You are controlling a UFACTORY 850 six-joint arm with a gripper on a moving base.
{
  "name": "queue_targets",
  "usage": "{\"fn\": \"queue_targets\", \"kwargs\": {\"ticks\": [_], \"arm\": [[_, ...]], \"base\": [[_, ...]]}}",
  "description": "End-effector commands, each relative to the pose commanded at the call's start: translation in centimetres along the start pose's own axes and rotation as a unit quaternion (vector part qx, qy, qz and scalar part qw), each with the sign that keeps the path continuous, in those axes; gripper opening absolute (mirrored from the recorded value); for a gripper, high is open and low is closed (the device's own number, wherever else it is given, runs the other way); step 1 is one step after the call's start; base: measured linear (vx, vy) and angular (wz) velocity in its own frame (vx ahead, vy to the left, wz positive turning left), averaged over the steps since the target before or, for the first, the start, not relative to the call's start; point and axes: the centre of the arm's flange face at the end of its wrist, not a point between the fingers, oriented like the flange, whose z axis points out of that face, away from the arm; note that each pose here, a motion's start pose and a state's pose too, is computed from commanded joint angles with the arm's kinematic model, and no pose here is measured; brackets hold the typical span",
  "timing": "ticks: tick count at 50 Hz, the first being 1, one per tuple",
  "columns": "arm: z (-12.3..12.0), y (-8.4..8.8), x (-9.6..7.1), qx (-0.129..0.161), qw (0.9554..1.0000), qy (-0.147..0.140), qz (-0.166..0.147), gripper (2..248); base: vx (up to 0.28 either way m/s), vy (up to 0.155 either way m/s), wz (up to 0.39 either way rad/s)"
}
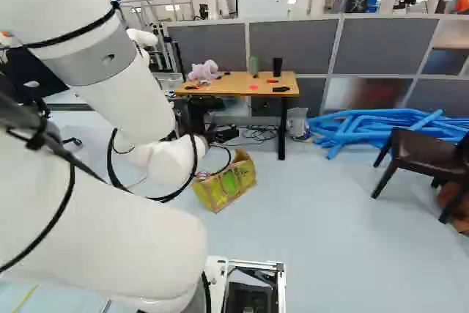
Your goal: Pick up the bag on the ground and place it on the table
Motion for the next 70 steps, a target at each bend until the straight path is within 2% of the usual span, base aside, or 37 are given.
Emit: {"fn": "queue_targets", "kwargs": {"ticks": [56,70], "arm": [[0.00,0.00,0.00,0.000,1.0000,0.000,0.000,247],[0.00,0.00,0.00,0.000,1.0000,0.000,0.000,247]], "base": [[0.011,0.000,-0.001],[0.047,0.019,0.098]]}}
